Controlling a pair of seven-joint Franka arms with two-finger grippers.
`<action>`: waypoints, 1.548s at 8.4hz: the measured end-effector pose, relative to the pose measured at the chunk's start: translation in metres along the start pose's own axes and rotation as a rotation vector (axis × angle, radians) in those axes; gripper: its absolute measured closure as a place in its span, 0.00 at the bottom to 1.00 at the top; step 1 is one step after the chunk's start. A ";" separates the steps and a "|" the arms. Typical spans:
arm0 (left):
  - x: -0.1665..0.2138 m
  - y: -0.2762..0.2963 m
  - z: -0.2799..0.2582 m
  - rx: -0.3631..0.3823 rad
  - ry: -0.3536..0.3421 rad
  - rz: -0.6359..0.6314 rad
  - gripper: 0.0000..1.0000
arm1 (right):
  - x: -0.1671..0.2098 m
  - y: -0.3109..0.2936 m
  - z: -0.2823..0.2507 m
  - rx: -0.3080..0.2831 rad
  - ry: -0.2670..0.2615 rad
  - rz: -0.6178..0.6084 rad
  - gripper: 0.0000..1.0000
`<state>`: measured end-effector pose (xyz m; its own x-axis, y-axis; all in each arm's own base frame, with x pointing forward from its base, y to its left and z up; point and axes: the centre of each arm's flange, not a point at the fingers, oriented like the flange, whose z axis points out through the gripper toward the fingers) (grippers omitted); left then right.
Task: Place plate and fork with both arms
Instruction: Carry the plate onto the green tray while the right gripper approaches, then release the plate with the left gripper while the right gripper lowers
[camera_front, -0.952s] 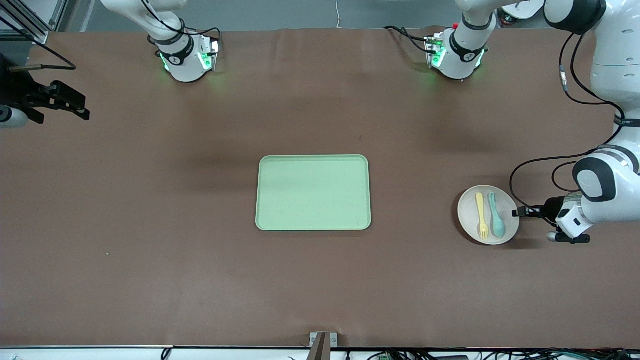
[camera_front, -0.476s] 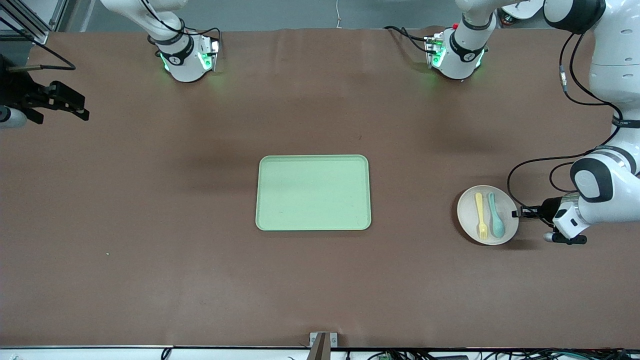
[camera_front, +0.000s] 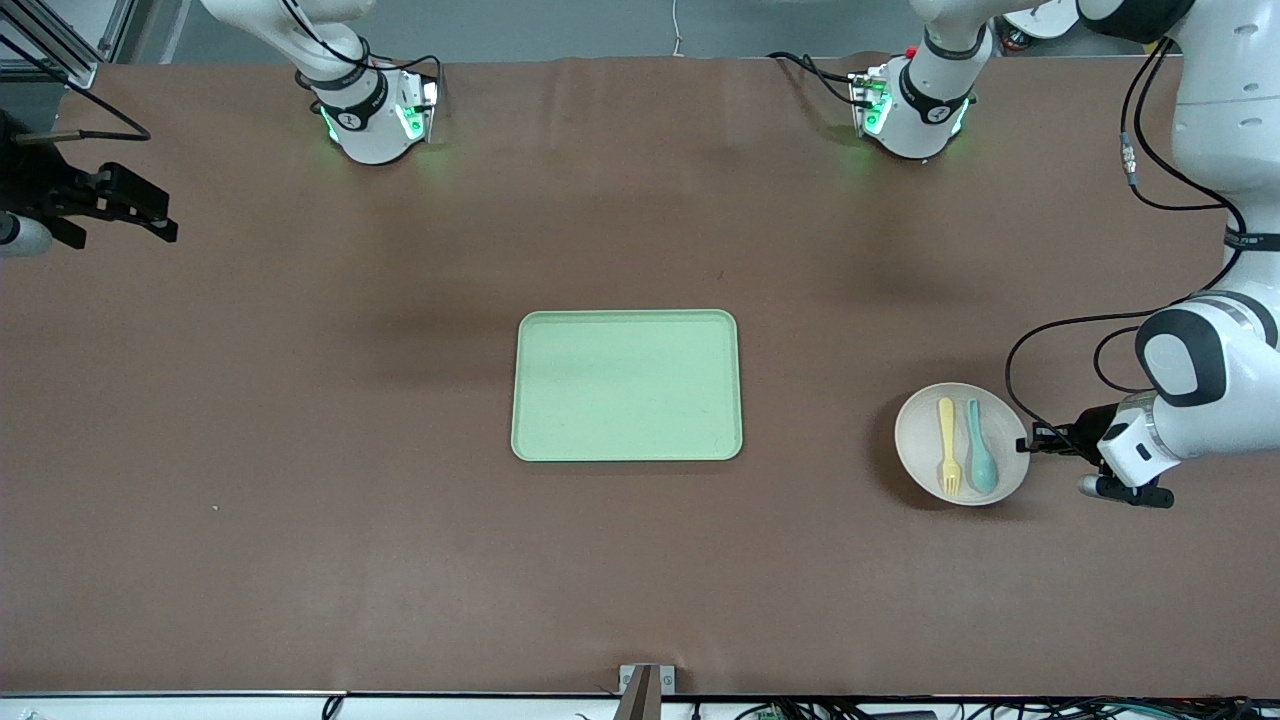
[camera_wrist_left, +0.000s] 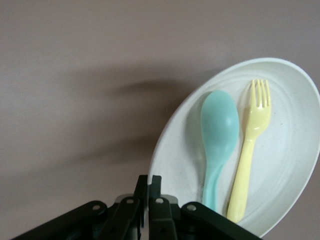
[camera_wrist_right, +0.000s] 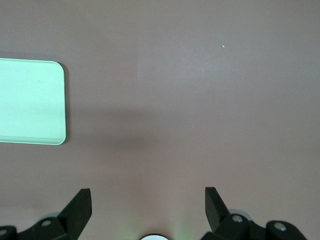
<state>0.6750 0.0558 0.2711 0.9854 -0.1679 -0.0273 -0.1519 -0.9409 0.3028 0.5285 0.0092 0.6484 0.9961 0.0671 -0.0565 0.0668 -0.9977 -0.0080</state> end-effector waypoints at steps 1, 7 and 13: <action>0.007 0.042 0.001 -0.022 -0.015 -0.012 0.96 | 0.001 -0.001 0.001 0.000 0.000 -0.001 0.00; -0.005 0.348 0.138 -0.104 0.009 -0.185 0.96 | 0.011 -0.009 0.014 -0.001 -0.019 -0.010 0.00; -0.068 0.381 0.212 -0.067 -0.008 -0.162 0.96 | 0.073 -0.206 0.141 0.019 0.035 0.027 0.00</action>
<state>0.5335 -0.3540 0.1863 0.9959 -0.0186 -0.0882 0.0142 -0.9341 0.3568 0.5790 0.2205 0.5051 0.9989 0.0400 -0.0224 0.0394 -0.9989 -0.0257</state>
